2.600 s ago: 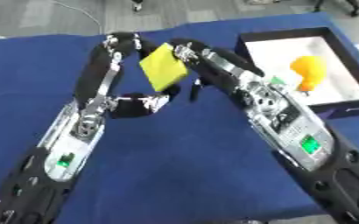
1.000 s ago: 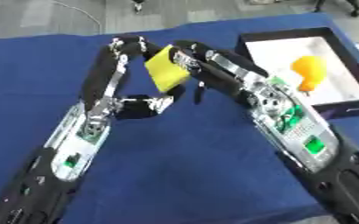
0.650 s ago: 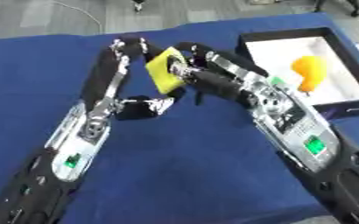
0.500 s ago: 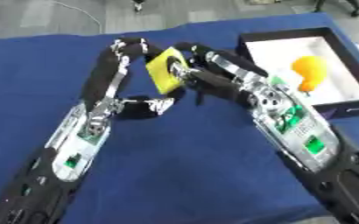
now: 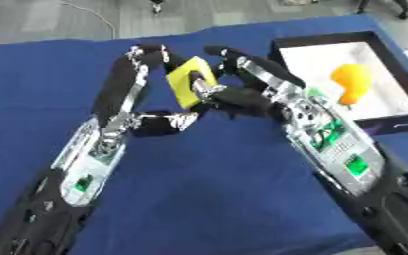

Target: Pick up the objects with one hand, pass them to the other hand, and then place them into the box on the other side of the table.

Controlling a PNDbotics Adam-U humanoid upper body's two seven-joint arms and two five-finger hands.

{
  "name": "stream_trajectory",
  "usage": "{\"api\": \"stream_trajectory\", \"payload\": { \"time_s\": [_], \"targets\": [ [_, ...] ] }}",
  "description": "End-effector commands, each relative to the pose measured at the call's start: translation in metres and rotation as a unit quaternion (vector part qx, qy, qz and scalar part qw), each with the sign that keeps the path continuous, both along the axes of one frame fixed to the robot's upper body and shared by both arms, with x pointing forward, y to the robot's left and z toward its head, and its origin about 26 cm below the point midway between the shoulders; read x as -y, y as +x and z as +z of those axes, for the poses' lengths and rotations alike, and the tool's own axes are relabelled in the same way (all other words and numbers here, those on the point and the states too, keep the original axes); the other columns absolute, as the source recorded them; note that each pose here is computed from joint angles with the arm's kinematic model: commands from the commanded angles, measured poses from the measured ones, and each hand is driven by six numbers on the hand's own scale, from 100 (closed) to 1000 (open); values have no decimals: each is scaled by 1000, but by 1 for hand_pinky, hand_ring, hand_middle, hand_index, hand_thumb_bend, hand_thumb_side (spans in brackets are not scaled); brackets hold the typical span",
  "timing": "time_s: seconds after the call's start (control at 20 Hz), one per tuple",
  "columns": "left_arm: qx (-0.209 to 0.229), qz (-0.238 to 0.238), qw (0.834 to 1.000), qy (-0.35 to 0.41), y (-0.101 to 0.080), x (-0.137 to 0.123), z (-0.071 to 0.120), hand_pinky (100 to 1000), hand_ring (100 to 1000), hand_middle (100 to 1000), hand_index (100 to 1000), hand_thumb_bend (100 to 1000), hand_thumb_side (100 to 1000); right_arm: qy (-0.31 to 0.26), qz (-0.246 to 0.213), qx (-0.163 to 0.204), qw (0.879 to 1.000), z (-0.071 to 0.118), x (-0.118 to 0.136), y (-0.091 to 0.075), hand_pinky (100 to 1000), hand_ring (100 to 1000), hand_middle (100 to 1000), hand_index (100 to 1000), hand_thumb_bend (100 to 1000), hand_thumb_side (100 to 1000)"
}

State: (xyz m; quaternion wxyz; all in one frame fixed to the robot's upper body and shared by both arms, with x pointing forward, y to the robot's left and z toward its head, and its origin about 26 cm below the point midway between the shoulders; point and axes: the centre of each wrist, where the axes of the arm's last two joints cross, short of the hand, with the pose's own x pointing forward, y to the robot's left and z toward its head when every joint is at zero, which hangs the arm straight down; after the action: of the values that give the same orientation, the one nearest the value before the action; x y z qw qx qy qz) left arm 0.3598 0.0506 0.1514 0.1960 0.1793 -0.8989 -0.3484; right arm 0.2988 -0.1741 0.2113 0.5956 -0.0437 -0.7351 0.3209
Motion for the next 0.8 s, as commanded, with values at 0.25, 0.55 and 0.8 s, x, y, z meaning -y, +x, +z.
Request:
{"api": "stream_trajectory", "payload": {
  "time_s": [0.25, 0.55, 0.8],
  "targets": [
    [31, -3, 999, -23, -3, -1, 19, 738, 555, 412, 654, 441, 255, 21, -57, 17, 998, 6, 7, 1, 207, 920, 236, 817, 100, 258],
    [44, 1, 999, -29, -5, -3, 22, 752, 585, 454, 691, 680, 368, 40, -71, 20, 996, 8, 7, -2, 191, 905, 210, 794, 100, 265],
    [47, 7, 998, -32, -4, -5, 22, 761, 600, 472, 712, 762, 386, 53, -76, 23, 995, 8, 7, -2, 186, 901, 202, 786, 100, 273]
  ]
}}
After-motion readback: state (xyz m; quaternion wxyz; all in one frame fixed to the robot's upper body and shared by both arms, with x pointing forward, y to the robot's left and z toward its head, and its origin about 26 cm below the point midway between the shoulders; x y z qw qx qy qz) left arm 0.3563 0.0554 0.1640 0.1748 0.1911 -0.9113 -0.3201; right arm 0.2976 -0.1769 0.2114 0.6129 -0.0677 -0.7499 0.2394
